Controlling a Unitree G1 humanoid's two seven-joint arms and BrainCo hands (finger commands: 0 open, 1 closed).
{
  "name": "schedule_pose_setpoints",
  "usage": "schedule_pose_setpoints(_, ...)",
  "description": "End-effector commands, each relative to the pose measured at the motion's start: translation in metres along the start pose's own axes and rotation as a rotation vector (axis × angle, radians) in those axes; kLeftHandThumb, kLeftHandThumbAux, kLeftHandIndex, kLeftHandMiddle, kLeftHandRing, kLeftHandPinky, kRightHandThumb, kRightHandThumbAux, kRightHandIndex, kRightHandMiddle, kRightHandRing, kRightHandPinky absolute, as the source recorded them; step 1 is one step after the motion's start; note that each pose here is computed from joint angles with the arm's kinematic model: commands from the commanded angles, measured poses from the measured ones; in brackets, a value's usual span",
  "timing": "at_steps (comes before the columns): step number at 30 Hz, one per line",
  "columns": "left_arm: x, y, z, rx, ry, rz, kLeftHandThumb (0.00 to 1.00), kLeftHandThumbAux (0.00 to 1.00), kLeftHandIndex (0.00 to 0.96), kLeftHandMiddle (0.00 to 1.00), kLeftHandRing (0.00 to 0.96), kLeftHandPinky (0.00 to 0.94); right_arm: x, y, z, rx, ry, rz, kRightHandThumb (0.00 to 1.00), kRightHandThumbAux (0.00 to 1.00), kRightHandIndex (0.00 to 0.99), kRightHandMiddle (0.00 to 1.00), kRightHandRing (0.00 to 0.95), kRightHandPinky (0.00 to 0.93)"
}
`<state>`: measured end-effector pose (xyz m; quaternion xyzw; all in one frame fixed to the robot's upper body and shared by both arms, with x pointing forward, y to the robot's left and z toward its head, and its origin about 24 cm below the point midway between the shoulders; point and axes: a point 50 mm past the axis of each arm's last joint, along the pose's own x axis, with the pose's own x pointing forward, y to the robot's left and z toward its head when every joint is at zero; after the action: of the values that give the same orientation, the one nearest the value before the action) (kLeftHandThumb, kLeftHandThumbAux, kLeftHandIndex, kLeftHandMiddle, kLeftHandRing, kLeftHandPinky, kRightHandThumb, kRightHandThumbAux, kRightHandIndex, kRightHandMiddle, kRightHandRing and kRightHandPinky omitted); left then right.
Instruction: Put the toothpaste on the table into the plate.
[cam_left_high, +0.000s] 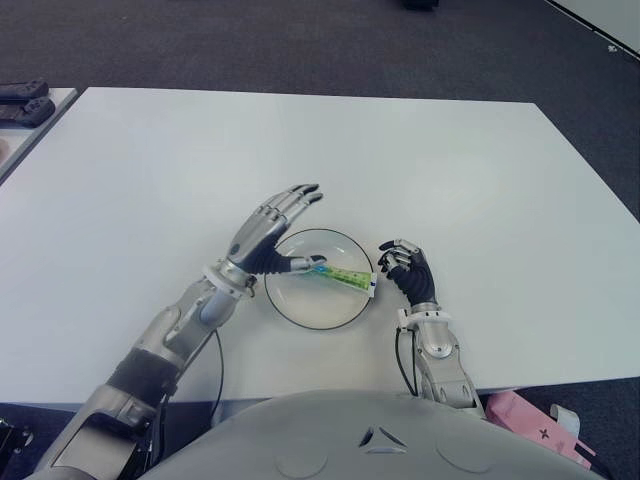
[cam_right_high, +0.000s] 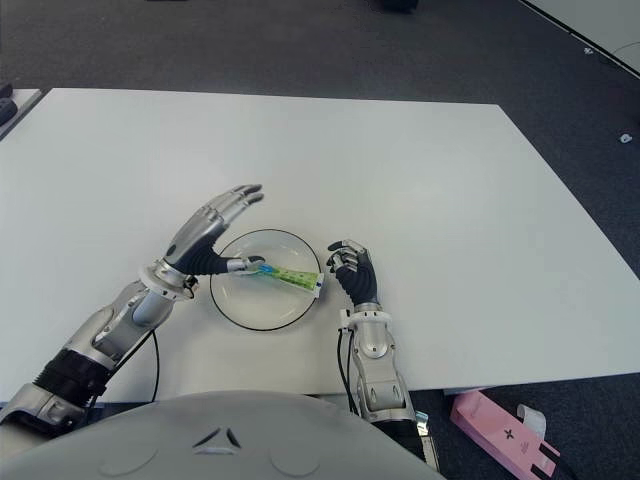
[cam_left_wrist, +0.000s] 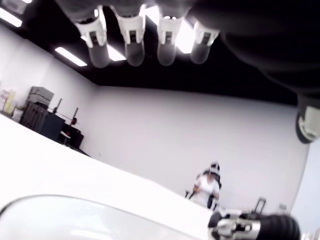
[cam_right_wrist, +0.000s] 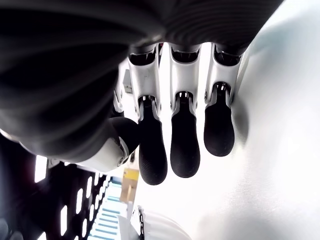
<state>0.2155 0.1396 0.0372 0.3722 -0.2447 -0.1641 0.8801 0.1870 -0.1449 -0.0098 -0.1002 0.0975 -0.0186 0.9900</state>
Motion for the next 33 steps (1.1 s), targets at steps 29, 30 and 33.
schedule_pose_setpoints(29, -0.053, 0.005, -0.055, -0.676, 0.543, 0.646, 0.715, 0.721, 0.426, 0.442, 0.408, 0.419, 0.007, 0.001, -0.006, -0.008, 0.035, 0.007, 0.707, 0.728, 0.432, 0.633, 0.631, 0.635)
schedule_pose_setpoints(30, -0.053, 0.005, -0.056, -0.681, 0.544, 0.649, 0.717, 0.721, 0.426, 0.445, 0.412, 0.421, 0.008, 0.001, -0.006, -0.008, 0.035, 0.007, 0.707, 0.728, 0.432, 0.634, 0.631, 0.637)
schedule_pose_setpoints(33, -0.054, 0.004, -0.057, -0.689, 0.551, 0.656, 0.719, 0.72, 0.427, 0.453, 0.421, 0.428, 0.009, 0.001, -0.006, -0.009, 0.034, 0.006, 0.707, 0.728, 0.432, 0.637, 0.634, 0.639)
